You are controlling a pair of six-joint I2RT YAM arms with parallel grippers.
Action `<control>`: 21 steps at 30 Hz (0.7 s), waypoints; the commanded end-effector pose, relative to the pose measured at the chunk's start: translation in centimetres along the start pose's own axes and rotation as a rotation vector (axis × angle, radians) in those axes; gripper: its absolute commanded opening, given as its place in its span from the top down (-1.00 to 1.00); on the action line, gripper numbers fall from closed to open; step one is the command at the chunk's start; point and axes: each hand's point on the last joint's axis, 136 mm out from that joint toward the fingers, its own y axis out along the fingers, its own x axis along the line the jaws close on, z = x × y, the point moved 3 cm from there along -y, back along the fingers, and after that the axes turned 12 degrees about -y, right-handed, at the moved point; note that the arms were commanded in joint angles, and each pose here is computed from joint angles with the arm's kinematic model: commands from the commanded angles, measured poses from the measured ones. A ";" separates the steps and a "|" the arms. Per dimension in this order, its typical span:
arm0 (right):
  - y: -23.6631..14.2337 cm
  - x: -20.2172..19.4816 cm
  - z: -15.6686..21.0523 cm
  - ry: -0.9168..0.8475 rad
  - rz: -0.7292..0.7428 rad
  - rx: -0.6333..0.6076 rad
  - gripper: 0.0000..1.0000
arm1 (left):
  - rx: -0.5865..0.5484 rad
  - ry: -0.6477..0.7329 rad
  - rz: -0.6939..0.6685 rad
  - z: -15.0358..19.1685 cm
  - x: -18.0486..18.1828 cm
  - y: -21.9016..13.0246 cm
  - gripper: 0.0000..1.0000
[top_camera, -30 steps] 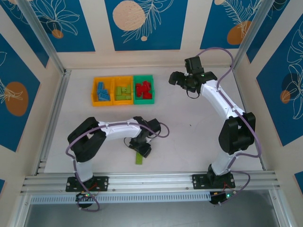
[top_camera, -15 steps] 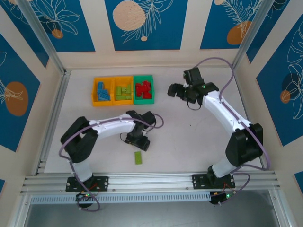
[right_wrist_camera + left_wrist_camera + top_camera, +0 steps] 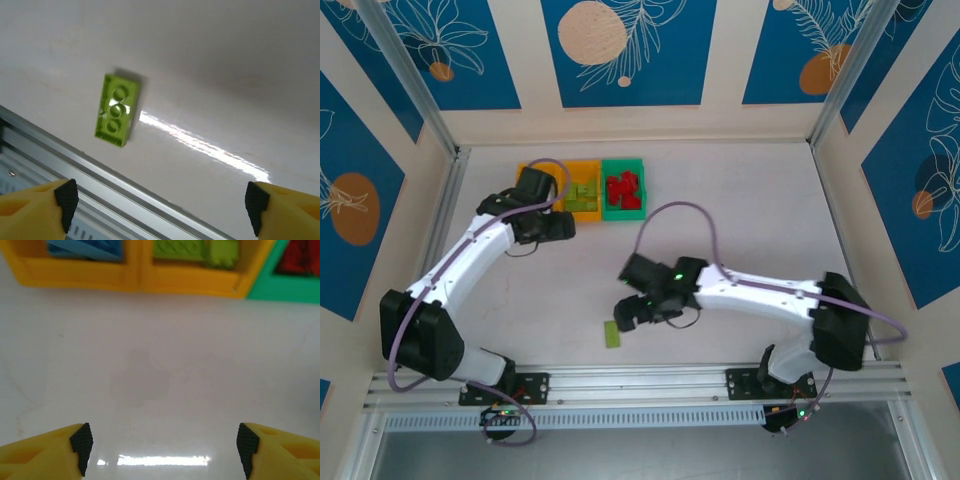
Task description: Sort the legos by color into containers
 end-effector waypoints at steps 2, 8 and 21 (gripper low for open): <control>2.5 2.3 -0.4 -0.159 0.084 0.108 -0.84 | -0.150 -0.064 -0.001 -2.9 1.6 -2.3 -0.63; 5.4 2.9 -1.3 -0.260 0.118 0.199 -0.86 | -0.204 -0.076 -0.026 -3.8 2.6 -2.9 -0.77; 8.5 2.3 -1.8 -0.301 0.125 0.279 -0.57 | -0.217 -0.075 -0.058 -3.4 3.6 -2.5 -0.80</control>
